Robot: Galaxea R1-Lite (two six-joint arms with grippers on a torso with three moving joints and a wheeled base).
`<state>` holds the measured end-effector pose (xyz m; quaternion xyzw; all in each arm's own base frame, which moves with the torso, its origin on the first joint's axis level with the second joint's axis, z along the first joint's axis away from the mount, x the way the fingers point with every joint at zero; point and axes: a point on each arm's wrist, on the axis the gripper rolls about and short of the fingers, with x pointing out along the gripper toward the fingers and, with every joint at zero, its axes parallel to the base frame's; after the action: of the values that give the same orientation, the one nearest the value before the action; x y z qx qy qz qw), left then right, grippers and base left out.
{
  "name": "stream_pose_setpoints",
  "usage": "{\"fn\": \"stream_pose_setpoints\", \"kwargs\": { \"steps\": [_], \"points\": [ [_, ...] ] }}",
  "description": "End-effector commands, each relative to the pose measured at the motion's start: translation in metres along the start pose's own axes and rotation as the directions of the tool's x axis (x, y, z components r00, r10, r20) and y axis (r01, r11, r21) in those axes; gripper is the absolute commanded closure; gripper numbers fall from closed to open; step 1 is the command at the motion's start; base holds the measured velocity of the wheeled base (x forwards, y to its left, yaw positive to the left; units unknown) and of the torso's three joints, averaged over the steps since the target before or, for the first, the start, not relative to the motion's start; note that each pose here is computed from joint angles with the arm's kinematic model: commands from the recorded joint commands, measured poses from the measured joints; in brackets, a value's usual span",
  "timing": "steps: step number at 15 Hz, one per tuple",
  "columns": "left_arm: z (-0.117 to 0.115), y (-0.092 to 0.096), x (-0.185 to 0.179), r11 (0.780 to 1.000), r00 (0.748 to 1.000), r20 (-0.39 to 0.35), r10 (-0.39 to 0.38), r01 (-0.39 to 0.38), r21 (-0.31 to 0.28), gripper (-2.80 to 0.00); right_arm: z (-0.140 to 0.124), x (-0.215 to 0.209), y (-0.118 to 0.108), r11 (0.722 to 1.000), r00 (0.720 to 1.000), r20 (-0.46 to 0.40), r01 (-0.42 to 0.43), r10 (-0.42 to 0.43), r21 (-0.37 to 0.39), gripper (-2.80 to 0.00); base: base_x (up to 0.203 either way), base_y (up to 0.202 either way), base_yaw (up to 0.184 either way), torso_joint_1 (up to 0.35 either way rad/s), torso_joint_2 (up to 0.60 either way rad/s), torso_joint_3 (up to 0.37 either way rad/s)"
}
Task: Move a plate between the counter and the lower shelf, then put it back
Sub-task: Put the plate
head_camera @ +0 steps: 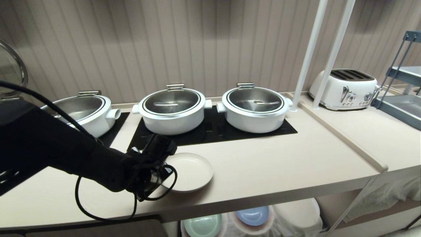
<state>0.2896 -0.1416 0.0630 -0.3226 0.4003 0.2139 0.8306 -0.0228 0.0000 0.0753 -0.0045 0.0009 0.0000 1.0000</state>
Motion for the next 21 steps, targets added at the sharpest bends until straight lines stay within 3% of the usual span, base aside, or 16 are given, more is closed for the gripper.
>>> {"fn": "stream_pose_setpoints", "kwargs": {
  "steps": [1, 14, 15, 21],
  "points": [
    [-0.005, 0.0, 0.007, 1.0, 1.0, -0.005, 0.016, -0.016, 0.005, 0.0, 0.0, 0.0, 0.0, 1.0, 1.0, 0.0, 0.0, 0.0, 0.0, 0.0, 0.0, 0.0, 0.0, 0.0, 0.0, 0.0],
    [-0.023, -0.011, 0.023, 0.998, 1.0, -0.019, 0.024, -0.023, 0.05, 0.0, 0.0, 0.0, 0.0, 1.0, 1.0, 0.0, 0.0, 0.0, 0.0, 0.0, 0.0, 0.0, 0.0, 0.0, 0.0, 0.0],
    [-0.023, -0.012, 0.023, 0.999, 1.0, -0.018, 0.024, -0.023, 0.049, -2.8, 0.0, 0.0, 0.0, 1.0, 1.0, 0.0, 0.0, 0.0, 0.0, 0.0, 0.0, 0.0, 0.0, 0.0, 0.0, 0.0],
    [-0.02, -0.013, 0.022, 0.999, 1.0, 0.001, 0.022, -0.023, 0.043, -2.8, 0.0, 0.0, 0.0, 1.0, 1.0, 0.0, 0.0, 0.0, 0.0, 0.0, 0.0, 0.0, 0.0, 0.0, 0.0, 0.0]
  ]
}}
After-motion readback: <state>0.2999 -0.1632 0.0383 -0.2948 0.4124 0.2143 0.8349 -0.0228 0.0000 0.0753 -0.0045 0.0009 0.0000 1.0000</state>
